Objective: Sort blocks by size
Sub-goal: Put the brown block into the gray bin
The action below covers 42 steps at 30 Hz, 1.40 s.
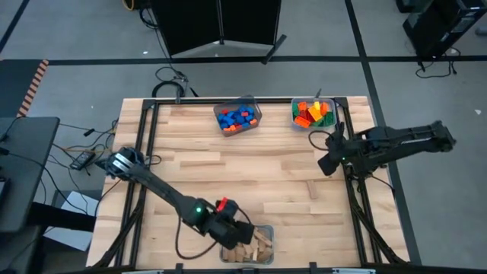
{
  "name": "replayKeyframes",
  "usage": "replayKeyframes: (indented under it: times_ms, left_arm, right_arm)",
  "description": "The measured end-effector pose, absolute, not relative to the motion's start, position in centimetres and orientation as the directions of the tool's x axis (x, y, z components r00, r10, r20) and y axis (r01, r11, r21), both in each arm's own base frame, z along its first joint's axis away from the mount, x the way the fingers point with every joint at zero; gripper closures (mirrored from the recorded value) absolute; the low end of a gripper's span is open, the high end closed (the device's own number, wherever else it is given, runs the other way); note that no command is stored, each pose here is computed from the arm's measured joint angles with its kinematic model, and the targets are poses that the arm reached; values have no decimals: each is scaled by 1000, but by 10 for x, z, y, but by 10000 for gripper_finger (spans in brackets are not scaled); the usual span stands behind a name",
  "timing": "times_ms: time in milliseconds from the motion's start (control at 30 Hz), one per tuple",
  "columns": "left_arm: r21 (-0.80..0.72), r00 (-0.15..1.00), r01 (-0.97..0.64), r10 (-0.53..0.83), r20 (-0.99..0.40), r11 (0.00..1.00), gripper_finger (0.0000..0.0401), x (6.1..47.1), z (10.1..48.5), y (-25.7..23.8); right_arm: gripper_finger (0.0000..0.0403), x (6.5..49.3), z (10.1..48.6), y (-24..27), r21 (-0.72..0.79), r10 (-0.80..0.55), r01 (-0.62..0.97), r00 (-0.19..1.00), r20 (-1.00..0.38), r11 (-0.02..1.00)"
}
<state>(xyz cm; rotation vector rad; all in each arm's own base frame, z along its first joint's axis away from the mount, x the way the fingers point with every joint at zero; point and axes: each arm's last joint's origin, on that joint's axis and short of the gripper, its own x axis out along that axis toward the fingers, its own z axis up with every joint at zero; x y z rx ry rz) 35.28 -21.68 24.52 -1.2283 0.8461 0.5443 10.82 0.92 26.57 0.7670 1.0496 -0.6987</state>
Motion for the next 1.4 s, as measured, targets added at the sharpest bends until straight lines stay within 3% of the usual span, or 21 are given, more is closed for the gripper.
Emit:
replayKeyframes:
  times_ms: [200, 500, 600, 833, 1033, 1267, 1400]
  left_arm:
    - [-543, 518, -789, -165, -839, 286, 291, 360, 235, -230]
    - [-559, 516, -766, -214, -829, 317, 207, 359, 236, -238]
    - [-565, 521, -723, -223, -824, 398, 201, 356, 236, -243]
    - [-562, 521, -701, -224, -824, 439, 197, 354, 236, -247]
    - [-557, 526, -653, -222, -821, 513, 158, 354, 237, -246]
    - [-594, 550, -625, -254, -796, 506, 137, 359, 239, -246]
    - [-543, 566, -473, -234, -791, 694, 137, 361, 240, -244]
  right_arm:
    - [233, 111, 266, 14, 227, -156, 801, 368, -917, 554]
    - [233, 115, 267, 16, 246, -167, 791, 399, -901, 561]
    - [234, 115, 267, 16, 246, -167, 790, 399, -902, 561]
    - [233, 115, 267, 16, 242, -170, 787, 400, -901, 567]
    - [234, 115, 267, 16, 237, -173, 782, 400, -900, 576]
    - [232, 115, 267, 16, 224, -189, 776, 402, -896, 589]
    - [234, 115, 267, 16, 225, -195, 776, 406, -893, 589]
